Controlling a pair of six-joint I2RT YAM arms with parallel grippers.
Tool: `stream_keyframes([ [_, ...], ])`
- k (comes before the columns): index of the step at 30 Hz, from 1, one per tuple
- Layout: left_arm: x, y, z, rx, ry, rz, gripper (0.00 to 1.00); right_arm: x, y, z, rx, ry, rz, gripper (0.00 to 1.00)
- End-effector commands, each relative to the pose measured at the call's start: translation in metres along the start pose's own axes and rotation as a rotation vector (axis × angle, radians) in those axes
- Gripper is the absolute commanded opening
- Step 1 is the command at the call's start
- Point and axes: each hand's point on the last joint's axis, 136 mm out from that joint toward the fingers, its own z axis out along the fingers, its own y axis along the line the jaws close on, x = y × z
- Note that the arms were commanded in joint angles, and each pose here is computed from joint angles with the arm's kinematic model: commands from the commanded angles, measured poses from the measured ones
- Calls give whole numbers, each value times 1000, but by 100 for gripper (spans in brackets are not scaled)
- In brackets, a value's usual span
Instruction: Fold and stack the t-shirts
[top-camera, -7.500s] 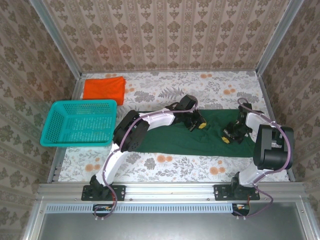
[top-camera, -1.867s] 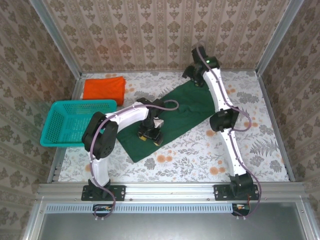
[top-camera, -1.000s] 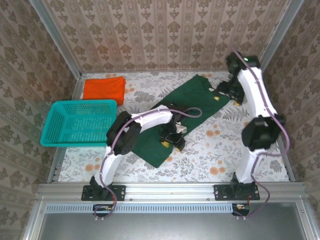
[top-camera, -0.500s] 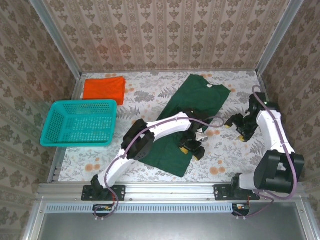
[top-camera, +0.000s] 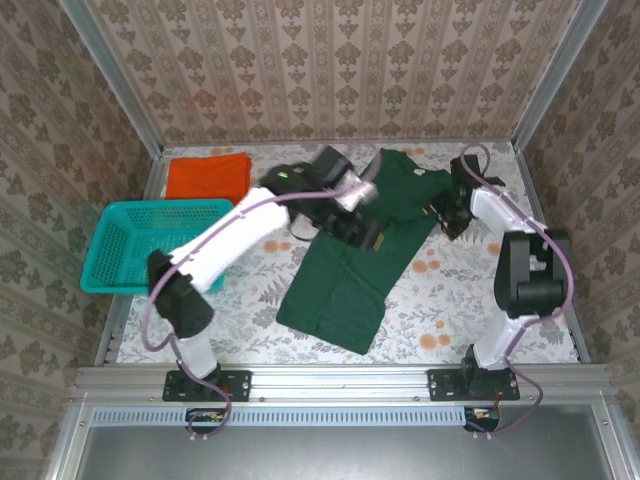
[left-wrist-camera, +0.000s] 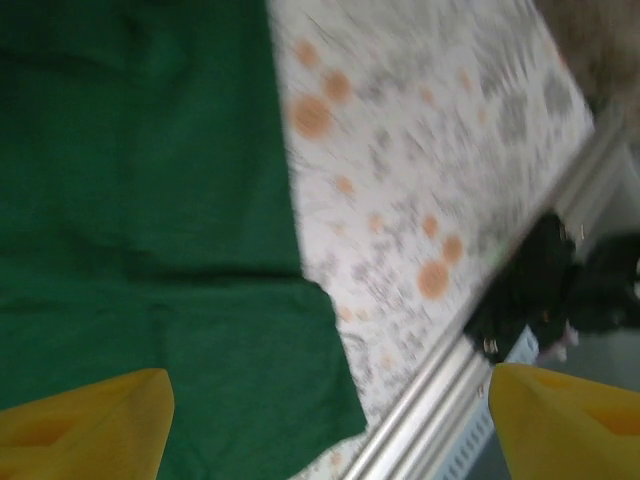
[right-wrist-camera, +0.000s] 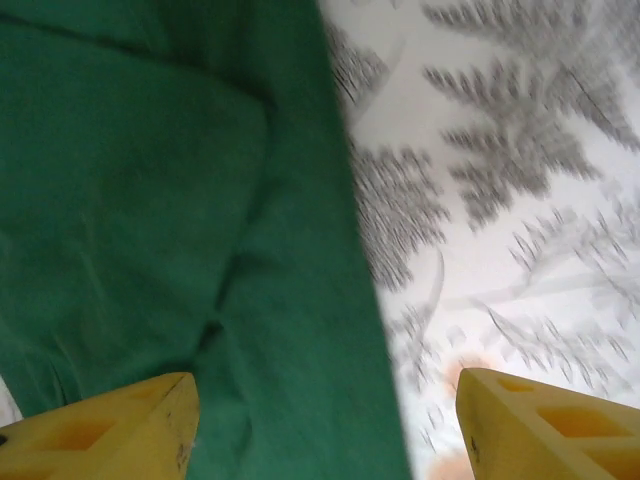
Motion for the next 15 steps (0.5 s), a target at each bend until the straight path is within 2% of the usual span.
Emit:
stream_keyframes([
  [1, 10, 65, -3, -100, -15, -202, 83, -26, 10, 20, 70, -55, -25, 71],
  [7, 52, 143, -19, -202, 0, -444, 83, -43, 44, 60, 91, -48, -119, 71],
  [11, 84, 185, -25, -276, 18, -585, 83, -35, 73, 86, 125, -5, -221, 71],
  [15, 102, 208, -30, -318, 37, -648, 83, -19, 99, 110, 161, 40, -300, 71],
])
